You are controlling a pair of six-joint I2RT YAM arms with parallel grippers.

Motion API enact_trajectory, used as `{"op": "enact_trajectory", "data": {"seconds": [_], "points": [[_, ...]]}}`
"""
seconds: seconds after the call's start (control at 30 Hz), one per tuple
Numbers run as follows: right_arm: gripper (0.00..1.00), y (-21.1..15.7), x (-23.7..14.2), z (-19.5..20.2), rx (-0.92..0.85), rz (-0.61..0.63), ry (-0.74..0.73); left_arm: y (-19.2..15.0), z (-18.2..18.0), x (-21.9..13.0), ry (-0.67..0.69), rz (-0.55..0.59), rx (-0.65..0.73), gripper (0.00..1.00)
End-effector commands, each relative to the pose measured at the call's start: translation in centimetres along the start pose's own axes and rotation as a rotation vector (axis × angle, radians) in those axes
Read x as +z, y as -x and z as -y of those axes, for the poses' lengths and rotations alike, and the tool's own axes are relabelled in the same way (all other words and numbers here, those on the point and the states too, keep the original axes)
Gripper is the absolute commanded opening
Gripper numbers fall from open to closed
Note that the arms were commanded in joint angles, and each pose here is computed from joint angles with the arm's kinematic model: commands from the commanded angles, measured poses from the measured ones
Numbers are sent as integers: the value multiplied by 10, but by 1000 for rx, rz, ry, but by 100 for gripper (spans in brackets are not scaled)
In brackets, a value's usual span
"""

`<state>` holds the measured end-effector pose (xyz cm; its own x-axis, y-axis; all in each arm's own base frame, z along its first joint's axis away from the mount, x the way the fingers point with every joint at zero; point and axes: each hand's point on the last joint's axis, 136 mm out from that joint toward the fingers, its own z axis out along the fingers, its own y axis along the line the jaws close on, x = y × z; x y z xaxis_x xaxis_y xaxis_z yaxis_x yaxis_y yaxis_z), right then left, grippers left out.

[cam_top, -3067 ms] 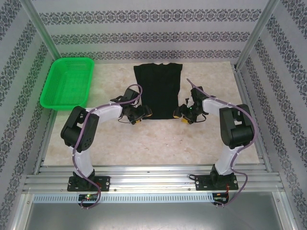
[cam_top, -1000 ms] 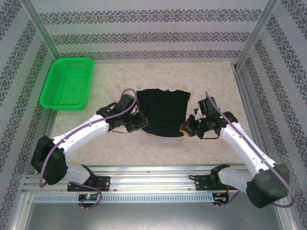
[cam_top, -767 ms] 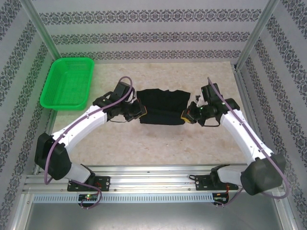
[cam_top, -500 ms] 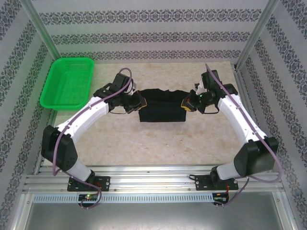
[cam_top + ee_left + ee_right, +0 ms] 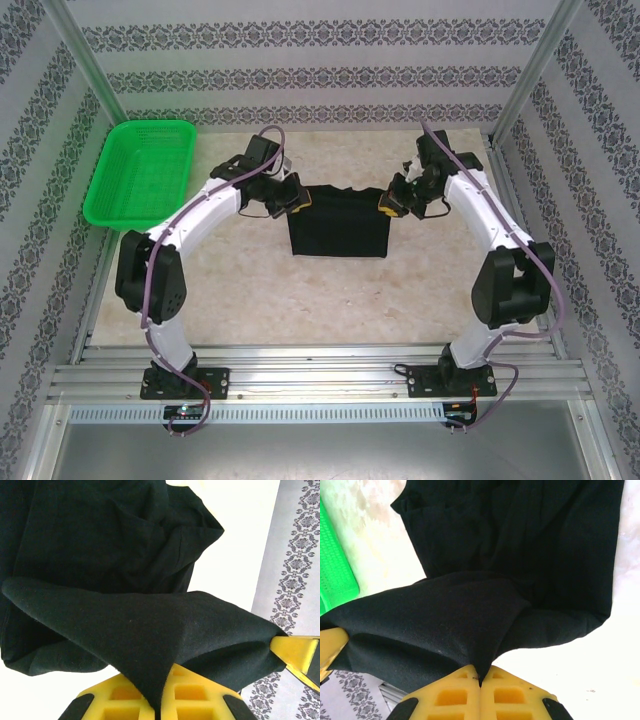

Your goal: Fold and stack the t-shirts

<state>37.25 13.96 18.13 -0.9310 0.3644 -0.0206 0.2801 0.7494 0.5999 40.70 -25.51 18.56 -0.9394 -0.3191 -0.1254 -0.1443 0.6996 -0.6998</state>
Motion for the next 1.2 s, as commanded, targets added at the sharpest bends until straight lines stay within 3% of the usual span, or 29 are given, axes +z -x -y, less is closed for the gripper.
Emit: {"op": "enact_trajectory", "data": {"seconds": [0.0, 0.57, 0.63, 0.73, 0.77, 0.8, 0.87, 1.03, 1.13, 1.17], "points": [[0, 18, -2, 9, -8, 28, -41, 16, -8, -3, 15, 12, 5, 1], [4, 82, 51, 38, 28, 17, -106, 72, -39, 50, 40, 7, -31, 5], [7, 92, 59, 41, 30, 27, -107, 84, -36, 54, 21, 34, -23, 14], [20, 110, 66, 42, 40, 49, -98, 106, -28, 58, -46, 70, -42, 33], [25, 118, 67, 40, 39, 63, -91, 115, -25, 58, -61, 82, -49, 46], [36, 125, 68, 39, 36, 72, -89, 122, -21, 58, -72, 88, -53, 56], [49, 135, 65, 32, 33, 86, -80, 133, -15, 54, -86, 101, -51, 64], [66, 146, 27, -10, -103, 196, -46, 156, 23, 8, -132, 226, 26, 98], [83, 135, 2, -24, -179, 237, -80, 161, 41, -30, -128, 308, 88, 100], [83, 129, -4, -25, -192, 239, -96, 160, 45, -41, -117, 326, 107, 100]]}}
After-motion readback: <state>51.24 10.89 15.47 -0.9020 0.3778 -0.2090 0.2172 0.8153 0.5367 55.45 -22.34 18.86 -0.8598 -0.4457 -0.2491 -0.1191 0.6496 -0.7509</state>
